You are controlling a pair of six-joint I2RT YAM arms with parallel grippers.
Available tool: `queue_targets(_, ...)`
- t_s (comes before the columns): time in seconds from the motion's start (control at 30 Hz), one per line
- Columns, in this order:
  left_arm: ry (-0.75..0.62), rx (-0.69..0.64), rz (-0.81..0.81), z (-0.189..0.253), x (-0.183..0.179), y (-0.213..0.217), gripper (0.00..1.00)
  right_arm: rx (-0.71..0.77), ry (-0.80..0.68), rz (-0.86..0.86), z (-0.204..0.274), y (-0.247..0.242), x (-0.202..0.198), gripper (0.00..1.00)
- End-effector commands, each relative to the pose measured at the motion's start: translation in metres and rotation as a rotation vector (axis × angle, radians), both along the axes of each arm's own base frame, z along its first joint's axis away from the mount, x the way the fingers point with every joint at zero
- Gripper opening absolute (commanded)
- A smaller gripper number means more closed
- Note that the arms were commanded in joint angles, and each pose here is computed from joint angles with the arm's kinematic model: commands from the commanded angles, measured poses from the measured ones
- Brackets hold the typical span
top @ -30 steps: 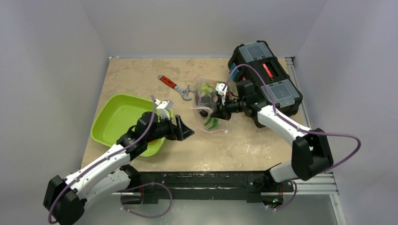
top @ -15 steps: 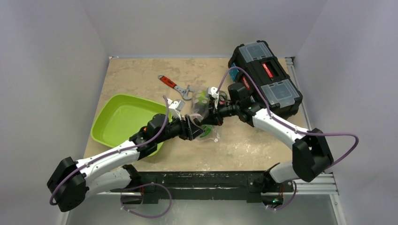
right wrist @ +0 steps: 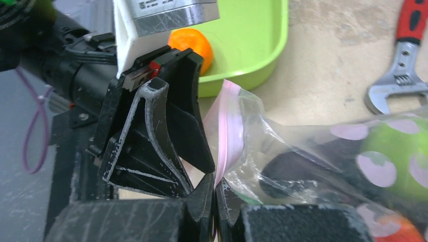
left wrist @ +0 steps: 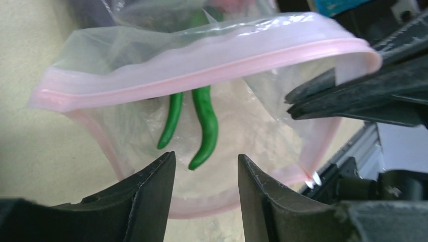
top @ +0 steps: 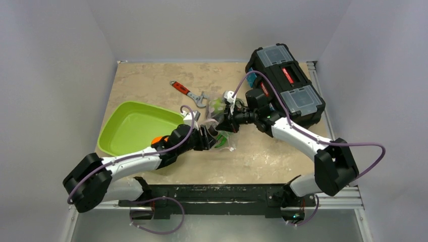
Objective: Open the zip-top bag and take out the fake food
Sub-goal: Pick up the fake vegetable from the zipper food storage bag.
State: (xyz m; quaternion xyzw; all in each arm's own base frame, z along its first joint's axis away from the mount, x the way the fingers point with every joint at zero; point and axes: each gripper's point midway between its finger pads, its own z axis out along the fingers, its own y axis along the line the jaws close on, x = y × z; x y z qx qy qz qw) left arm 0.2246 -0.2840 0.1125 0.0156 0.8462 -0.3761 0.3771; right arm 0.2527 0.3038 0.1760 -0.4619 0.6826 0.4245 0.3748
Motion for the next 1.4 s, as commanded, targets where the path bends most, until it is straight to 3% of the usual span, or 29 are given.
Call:
queue_targets(0.0,-0.044,-0.028,0.115,0.016,0.030,-0.008,0.47,-0.037,-0.027,-0.097,-0.009,-0.003,0.020,0.00)
queue_targets(0.23,-0.042,0.019,0.240,0.005,0.060,-0.009,0.47,-0.067,-0.050,-0.203,-0.016,-0.006,0.042,0.00)
queue_targets(0.63,0.048,0.167,0.475,-0.023,0.086,0.012,0.47,-0.079,-0.027,-0.197,-0.022,-0.005,0.043,0.00)
queue_targets(1.23,0.083,0.268,0.534,-0.037,0.111,-0.002,0.54,-0.101,-0.006,-0.185,-0.031,-0.003,0.045,0.00)
queue_targets(1.37,0.059,0.271,0.512,-0.036,0.114,-0.004,0.54,-0.118,-0.019,-0.169,-0.027,-0.005,0.042,0.18)
